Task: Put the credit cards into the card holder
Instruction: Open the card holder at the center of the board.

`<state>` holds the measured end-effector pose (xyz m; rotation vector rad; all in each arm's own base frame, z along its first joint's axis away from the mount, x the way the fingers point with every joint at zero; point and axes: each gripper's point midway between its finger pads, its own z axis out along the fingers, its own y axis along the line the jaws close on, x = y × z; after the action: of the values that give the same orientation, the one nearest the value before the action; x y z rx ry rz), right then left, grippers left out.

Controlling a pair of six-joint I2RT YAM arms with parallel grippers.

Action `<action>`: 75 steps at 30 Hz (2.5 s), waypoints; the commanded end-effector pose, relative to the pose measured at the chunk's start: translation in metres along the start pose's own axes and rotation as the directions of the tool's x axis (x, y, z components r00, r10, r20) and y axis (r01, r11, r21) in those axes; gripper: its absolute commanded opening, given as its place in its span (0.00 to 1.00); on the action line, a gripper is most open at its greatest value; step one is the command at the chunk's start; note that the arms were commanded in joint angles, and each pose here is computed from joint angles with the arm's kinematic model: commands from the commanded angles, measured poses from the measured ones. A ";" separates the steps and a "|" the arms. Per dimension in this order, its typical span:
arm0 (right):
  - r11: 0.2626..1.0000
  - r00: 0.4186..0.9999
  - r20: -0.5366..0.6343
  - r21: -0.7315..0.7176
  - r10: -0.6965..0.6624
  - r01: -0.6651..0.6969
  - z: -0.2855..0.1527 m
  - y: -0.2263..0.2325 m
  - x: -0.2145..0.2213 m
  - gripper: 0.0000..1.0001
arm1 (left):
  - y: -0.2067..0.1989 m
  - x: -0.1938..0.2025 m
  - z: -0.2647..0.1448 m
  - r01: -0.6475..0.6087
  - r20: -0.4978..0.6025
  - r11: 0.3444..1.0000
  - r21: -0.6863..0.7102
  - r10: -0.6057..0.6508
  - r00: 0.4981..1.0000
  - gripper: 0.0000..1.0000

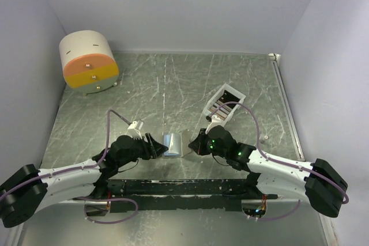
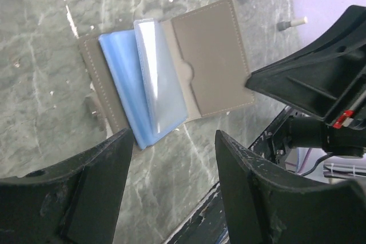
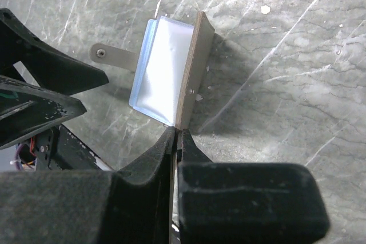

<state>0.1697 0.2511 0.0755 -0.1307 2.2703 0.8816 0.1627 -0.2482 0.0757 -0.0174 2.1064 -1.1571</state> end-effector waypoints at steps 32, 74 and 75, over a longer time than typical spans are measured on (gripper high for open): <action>0.995 1.000 0.011 0.093 0.027 -0.028 -0.002 -0.034 0.018 0.00 | 0.006 0.007 0.020 0.026 -0.015 1.000 -0.015 -0.027 1.000 0.70; 0.994 0.994 0.015 -0.007 0.108 -0.108 -0.024 0.039 -0.040 0.38 | -0.001 0.010 0.012 0.023 -0.050 1.000 0.003 -0.022 0.998 0.07; 0.993 0.993 0.012 -0.030 0.114 -0.114 -0.021 0.045 -0.041 0.39 | 0.000 0.010 0.012 0.029 -0.049 1.000 0.001 -0.029 0.998 0.07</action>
<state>0.1786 0.2526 0.1302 -0.0166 2.2557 0.8889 0.1651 -0.2571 0.0574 -0.0130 2.1668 -1.1446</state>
